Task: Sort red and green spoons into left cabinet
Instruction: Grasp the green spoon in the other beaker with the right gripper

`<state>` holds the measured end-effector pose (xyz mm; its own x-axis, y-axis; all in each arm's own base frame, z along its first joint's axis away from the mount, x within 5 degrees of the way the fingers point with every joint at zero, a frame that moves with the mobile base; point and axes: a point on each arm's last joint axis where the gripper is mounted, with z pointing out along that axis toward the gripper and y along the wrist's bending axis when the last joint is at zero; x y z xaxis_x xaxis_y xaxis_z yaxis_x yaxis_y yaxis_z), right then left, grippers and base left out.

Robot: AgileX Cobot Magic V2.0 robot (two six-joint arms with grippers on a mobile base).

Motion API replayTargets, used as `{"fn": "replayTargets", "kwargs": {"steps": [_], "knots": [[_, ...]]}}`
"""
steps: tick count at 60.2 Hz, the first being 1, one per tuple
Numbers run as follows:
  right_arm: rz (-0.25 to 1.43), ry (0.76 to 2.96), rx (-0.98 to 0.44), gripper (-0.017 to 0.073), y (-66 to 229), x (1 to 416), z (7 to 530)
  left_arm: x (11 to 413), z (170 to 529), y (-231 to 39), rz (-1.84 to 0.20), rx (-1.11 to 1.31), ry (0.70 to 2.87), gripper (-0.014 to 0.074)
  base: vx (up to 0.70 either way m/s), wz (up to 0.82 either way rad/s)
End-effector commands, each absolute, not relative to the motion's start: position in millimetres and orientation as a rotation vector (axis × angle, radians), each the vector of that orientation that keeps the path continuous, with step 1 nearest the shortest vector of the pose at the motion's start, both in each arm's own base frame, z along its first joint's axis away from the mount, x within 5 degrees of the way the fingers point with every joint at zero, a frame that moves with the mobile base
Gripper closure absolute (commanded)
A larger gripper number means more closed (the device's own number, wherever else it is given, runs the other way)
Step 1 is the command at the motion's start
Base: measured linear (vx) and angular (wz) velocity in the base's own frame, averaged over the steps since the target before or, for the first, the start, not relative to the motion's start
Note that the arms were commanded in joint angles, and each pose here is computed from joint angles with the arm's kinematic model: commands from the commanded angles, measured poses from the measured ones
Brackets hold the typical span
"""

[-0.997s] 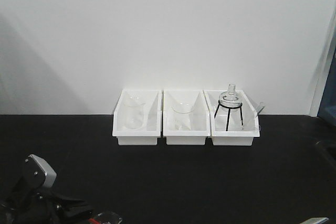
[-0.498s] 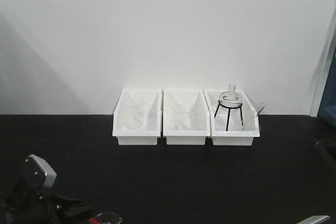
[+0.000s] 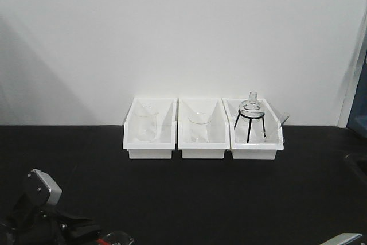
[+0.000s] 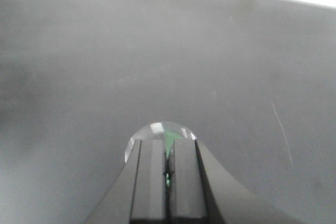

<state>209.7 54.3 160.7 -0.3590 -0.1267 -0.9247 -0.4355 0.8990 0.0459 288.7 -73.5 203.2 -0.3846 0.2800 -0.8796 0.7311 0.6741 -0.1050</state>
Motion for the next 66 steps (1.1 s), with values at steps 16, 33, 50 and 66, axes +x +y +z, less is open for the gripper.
{"fn": "replayTargets", "kwargs": {"steps": [16, 33, 50, 66], "knots": [[0.402, 1.705, -0.391, 0.0565, 59.7, 216.7, 185.8, 292.2, 228.4, -77.9, -0.679, 0.704, 1.848, 0.0597, 0.0, 0.0], [0.389, 1.661, -0.363, 0.0565, 57.6, 214.8, 195.8, 286.5, 241.9, -79.4, -0.69, 0.719, 1.79, 0.0597, 0.0, 0.0], [0.33, 1.626, -0.371, 0.0565, 53.4, 203.1, 217.0, 274.8, 267.3, -78.7, -0.651, 0.735, 1.707, 0.0597, 0.0, 0.0], [0.237, 1.554, -0.362, 0.0565, 47.2, 195.6, 259.1, 259.5, 295.3, -75.5, -0.569, 0.736, 1.63, 0.0597, 0.0, 0.0]]}}
